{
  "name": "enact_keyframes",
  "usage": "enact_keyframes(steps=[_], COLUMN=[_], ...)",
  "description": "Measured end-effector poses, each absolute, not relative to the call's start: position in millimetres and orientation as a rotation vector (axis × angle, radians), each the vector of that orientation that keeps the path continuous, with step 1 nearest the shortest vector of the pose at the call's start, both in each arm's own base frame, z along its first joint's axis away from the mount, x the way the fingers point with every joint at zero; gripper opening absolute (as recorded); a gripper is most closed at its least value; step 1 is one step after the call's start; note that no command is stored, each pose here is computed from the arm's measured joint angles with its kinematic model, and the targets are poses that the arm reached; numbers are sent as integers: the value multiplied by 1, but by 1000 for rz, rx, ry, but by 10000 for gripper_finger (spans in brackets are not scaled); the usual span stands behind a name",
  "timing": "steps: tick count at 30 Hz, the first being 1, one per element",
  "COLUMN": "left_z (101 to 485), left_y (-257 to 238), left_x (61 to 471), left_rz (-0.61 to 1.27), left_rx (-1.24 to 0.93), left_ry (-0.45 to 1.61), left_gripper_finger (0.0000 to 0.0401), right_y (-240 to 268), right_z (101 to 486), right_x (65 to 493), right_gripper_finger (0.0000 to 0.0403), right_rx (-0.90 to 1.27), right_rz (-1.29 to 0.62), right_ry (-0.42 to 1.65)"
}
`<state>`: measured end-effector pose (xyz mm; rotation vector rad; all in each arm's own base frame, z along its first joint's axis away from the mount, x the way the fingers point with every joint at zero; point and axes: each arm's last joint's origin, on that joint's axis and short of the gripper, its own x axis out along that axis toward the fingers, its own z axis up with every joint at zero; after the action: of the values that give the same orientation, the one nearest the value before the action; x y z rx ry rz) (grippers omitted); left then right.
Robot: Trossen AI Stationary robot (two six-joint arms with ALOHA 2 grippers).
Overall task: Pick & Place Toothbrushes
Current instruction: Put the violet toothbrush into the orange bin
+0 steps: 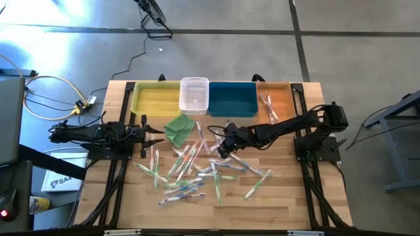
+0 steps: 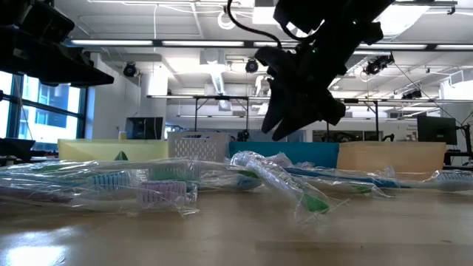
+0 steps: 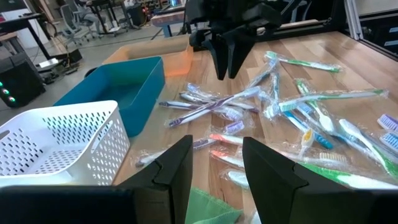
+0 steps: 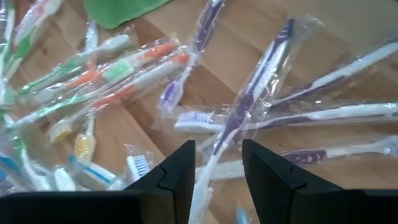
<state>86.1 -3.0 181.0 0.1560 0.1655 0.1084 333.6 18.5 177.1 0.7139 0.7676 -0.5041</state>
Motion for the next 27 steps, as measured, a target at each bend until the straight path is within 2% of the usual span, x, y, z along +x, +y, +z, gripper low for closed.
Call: enact_keyframes(steps=[7,19,27], left_z=[181,181,181], left_y=[-3,-3,-3], left_x=[86,86,86], left_rz=[108,105,105], left_rx=[156,158,162], left_ry=[165,171,171], left_gripper_finger=[136,136,136], right_y=[17,26,27], right_z=[169,165,145], right_x=[336,340,345], right_gripper_finger=[126,126,126], right_rx=[714,699,729], right_rz=[-588,-535,-570], right_ry=[744,742,770])
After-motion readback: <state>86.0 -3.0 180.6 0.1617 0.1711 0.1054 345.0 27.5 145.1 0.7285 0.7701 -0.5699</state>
